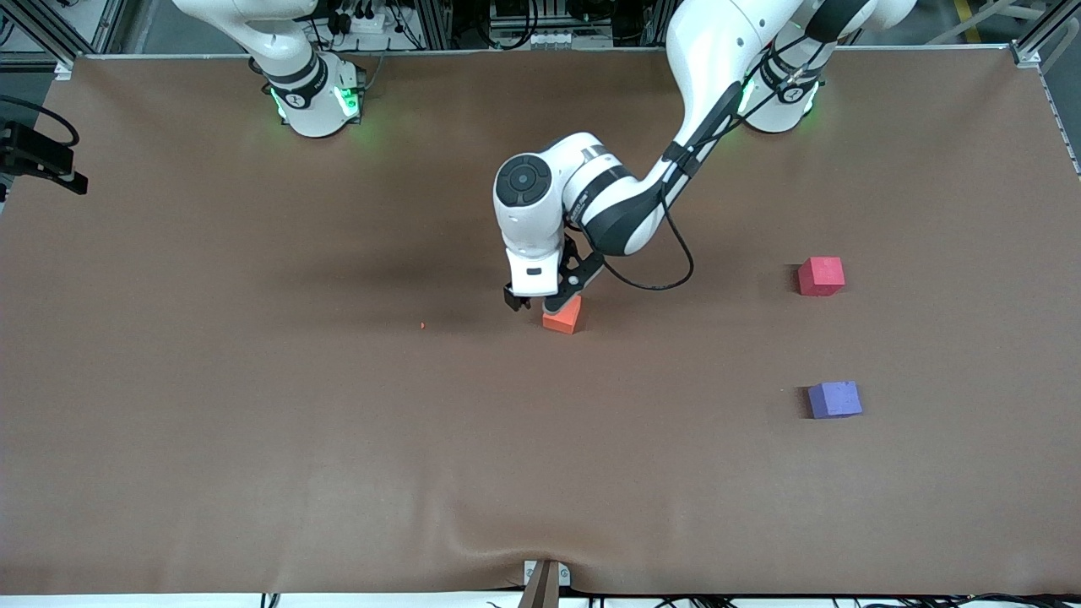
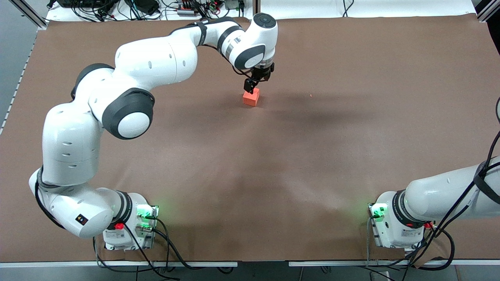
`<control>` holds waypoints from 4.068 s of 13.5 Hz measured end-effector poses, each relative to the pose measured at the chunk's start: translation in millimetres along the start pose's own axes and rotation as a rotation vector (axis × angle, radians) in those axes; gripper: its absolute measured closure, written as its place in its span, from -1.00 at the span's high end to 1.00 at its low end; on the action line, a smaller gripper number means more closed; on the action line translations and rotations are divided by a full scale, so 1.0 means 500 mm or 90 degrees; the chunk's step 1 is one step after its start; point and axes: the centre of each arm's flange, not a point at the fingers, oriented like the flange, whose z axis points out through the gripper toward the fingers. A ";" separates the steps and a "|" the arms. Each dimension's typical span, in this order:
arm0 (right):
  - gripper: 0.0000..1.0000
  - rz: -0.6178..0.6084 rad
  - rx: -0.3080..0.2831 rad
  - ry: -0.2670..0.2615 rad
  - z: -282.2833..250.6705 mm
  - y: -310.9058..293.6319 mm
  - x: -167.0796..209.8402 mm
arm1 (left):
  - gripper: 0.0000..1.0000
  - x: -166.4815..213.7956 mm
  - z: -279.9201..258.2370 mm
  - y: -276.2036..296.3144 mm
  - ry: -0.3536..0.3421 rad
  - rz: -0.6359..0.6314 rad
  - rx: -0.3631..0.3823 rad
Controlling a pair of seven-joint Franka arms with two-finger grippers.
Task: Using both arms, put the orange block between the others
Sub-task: 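Reach the left gripper to the orange cube and grasp it, then carry the orange cube with the left gripper toward the pink cube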
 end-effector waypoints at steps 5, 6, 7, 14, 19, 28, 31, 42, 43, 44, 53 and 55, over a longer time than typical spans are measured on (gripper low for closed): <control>1.00 0.001 -0.002 0.015 -0.003 0.003 0.006 | 1.00 0.021 0.068 -0.005 0.009 -0.156 0.032; 1.00 0.001 -0.002 0.016 -0.003 0.003 0.007 | 1.00 0.024 0.080 -0.006 0.010 -0.176 0.038; 1.00 0.001 -0.002 0.016 -0.003 0.003 0.007 | 1.00 0.029 0.091 -0.008 0.013 -0.189 0.044; 1.00 -0.003 -0.003 0.017 -0.003 -0.004 0.008 | 1.00 0.052 0.119 -0.012 0.024 -0.237 0.058; 1.00 -0.004 -0.001 0.017 -0.003 -0.005 0.008 | 1.00 0.052 0.140 -0.011 0.021 -0.242 0.056; 1.00 -0.010 0.016 0.017 -0.002 -0.015 0.009 | 0.19 0.056 0.163 0.002 0.010 -0.216 0.031; 1.00 -0.020 0.018 0.018 -0.002 -0.033 0.012 | 0.19 0.106 0.124 0.018 0.005 -0.164 0.007; 1.00 -0.034 0.017 0.017 -0.003 -0.055 0.013 | 0.10 0.487 -0.186 -0.160 0.017 0.195 0.079; 1.00 -0.033 0.017 0.017 -0.003 -0.055 0.013 | 0.10 0.530 -0.182 -0.195 0.010 0.225 0.091; 1.00 -0.033 0.017 0.017 -0.003 -0.054 0.013 | 0.10 0.571 -0.174 -0.227 0.002 0.251 0.103; 1.00 -0.034 0.018 0.021 -0.006 -0.055 0.013 | 0.10 0.844 -0.009 -0.410 -0.024 0.390 0.064; 1.00 -0.038 0.037 0.025 -0.007 -0.061 0.014 | 0.10 0.872 0.061 -0.448 -0.013 0.410 0.040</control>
